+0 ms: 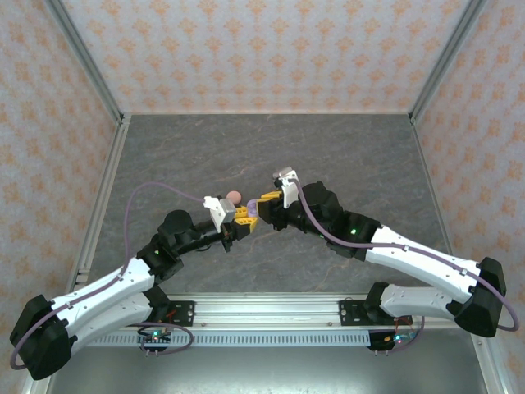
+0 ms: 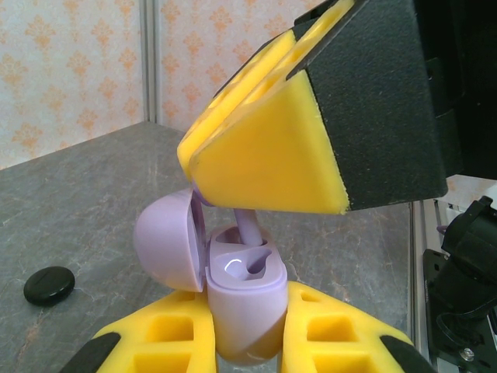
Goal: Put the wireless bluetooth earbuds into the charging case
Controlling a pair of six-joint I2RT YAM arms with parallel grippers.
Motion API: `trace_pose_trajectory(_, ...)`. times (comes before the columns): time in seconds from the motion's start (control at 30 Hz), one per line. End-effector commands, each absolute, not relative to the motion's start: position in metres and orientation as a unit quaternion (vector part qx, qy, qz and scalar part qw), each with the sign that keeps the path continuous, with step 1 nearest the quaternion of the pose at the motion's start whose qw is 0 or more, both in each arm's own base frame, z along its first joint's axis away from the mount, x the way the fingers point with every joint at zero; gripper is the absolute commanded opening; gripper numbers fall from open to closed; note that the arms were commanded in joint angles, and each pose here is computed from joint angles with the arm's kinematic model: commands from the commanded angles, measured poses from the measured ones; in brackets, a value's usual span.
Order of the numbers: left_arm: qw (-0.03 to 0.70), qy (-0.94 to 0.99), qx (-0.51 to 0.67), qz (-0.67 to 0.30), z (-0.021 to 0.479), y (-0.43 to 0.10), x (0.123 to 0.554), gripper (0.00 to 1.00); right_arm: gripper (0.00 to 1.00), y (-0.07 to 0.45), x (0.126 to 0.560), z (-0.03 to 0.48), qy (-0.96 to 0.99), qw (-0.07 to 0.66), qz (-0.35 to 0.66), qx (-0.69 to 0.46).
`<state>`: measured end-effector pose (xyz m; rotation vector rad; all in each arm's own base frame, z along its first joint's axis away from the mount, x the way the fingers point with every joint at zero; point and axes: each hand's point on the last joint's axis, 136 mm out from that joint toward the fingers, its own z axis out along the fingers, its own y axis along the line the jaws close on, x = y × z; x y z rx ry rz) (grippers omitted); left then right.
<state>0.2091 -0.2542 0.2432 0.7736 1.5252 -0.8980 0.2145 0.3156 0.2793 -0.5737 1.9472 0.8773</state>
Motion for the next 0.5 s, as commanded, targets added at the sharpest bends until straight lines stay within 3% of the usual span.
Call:
trace_pose_trajectory(0.0, 0.588, 0.624, 0.335, -0.389, 0.265, -0.257, 0.207, 0.0, 0.24, 0.312, 0.213, 0.29, 0.787, 0.443, 0.37, -0.217)
trace_pose_trajectory(0.47, 0.592, 0.62, 0.334, -0.393, 0.268, -0.257, 0.207, 0.0, 0.24, 0.316, 0.214, 0.276, 0.801, 0.415, 0.376, -0.213)
